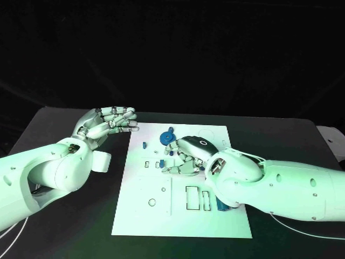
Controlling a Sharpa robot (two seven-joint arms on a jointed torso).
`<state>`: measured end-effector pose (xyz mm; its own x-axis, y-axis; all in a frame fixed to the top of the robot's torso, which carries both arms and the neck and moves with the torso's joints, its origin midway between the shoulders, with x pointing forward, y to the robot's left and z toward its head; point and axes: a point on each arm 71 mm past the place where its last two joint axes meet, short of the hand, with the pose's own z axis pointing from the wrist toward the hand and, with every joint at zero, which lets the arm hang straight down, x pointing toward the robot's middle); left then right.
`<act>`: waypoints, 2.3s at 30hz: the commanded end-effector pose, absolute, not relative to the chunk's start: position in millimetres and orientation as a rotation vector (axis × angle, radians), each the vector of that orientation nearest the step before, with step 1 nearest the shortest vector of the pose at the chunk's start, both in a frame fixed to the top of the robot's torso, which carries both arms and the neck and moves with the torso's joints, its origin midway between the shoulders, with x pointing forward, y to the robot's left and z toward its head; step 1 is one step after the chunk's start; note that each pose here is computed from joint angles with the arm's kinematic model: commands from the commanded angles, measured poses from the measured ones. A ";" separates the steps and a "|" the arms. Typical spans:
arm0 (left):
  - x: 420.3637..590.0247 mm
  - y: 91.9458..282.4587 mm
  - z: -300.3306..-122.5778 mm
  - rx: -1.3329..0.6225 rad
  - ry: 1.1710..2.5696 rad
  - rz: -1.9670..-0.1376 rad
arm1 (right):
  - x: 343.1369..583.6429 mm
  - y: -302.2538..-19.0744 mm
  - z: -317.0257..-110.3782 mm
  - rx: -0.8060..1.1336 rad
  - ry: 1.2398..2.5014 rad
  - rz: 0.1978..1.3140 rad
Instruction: Assemble the parts on the task board
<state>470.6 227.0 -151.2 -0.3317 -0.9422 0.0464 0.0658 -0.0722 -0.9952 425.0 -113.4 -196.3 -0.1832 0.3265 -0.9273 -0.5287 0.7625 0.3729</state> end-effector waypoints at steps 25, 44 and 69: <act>489.4 179.3 -177.2 -0.347 2.171 -0.891 | 462.6 -228.9 -135.8 0.234 1.449 0.869; 505.0 142.6 -158.7 0.005 2.323 -0.537 | 468.2 -231.4 -141.7 0.251 1.490 0.846; 514.2 123.3 -165.5 0.066 2.352 -0.471 | 469.9 -229.0 -144.9 0.240 1.509 0.832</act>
<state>514.7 124.8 -164.6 -0.7245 -0.1047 -0.6812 0.1726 0.9294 -0.3263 470.1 -230.5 -143.7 -0.1337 0.6238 -0.7701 -0.3289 0.7051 0.6283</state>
